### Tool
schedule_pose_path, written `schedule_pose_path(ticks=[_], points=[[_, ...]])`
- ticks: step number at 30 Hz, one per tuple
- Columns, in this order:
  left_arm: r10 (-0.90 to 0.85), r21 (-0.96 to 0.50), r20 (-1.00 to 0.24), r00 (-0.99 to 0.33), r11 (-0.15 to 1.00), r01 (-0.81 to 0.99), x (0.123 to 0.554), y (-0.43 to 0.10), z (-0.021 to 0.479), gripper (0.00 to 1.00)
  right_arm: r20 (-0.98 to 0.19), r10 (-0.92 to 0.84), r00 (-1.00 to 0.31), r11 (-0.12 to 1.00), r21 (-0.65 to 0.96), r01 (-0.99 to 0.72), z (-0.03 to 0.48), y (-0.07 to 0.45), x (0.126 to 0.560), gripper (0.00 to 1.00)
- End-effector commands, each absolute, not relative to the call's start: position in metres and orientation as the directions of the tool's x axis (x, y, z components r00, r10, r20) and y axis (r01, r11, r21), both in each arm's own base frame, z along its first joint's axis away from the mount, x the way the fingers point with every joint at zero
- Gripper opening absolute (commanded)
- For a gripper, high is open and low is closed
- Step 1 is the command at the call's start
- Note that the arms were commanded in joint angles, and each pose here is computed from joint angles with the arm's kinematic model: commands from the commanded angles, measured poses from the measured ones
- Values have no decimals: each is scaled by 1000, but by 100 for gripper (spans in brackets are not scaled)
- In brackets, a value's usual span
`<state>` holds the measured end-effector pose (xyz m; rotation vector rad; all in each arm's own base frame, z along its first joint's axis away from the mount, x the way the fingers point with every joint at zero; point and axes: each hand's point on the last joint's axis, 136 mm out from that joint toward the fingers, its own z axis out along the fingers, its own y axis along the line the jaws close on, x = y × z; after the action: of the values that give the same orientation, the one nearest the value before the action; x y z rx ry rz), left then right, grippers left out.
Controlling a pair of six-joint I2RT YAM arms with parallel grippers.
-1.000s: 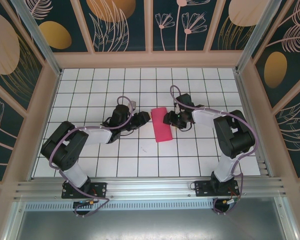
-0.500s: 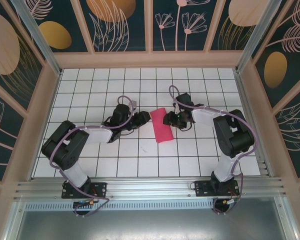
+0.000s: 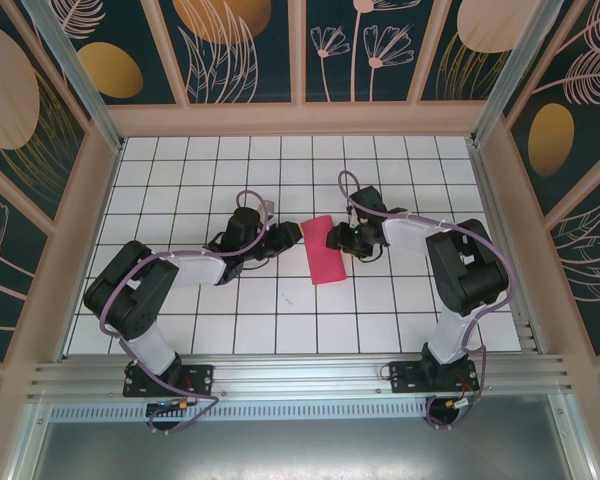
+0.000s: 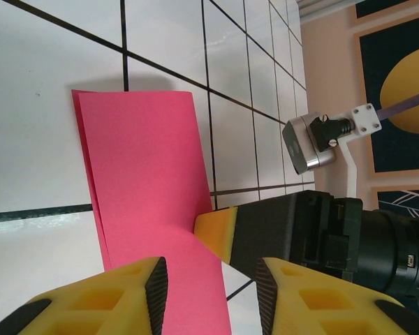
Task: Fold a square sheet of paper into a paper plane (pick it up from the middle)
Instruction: Fold the square sheet of paper in half at the center of the table, then hold the square sheet of paper at the center of the table.
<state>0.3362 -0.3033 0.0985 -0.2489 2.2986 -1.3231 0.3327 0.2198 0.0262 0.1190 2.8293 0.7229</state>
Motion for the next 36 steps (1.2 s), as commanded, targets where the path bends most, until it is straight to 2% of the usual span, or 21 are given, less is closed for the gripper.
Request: schedule_pose_path(ticks=[1, 8, 22, 36], points=[[-358, -850, -311, -880, 519, 89, 338, -312, 96, 41, -172, 162, -972, 896, 438, 72, 13, 217, 331, 54], [-354, -849, -308, -883, 521, 87, 338, -313, 94, 41, -172, 172, -970, 908, 410, 88, 10, 218, 332, 54], [-352, -848, -305, -885, 524, 83, 337, -313, 92, 39, -188, 57, -980, 931, 366, -16, 8, 224, 329, 54], [-351, -846, -301, -886, 527, 79, 336, -313, 90, 38, -175, 111, -978, 938, 343, 45, 3, 220, 331, 54]])
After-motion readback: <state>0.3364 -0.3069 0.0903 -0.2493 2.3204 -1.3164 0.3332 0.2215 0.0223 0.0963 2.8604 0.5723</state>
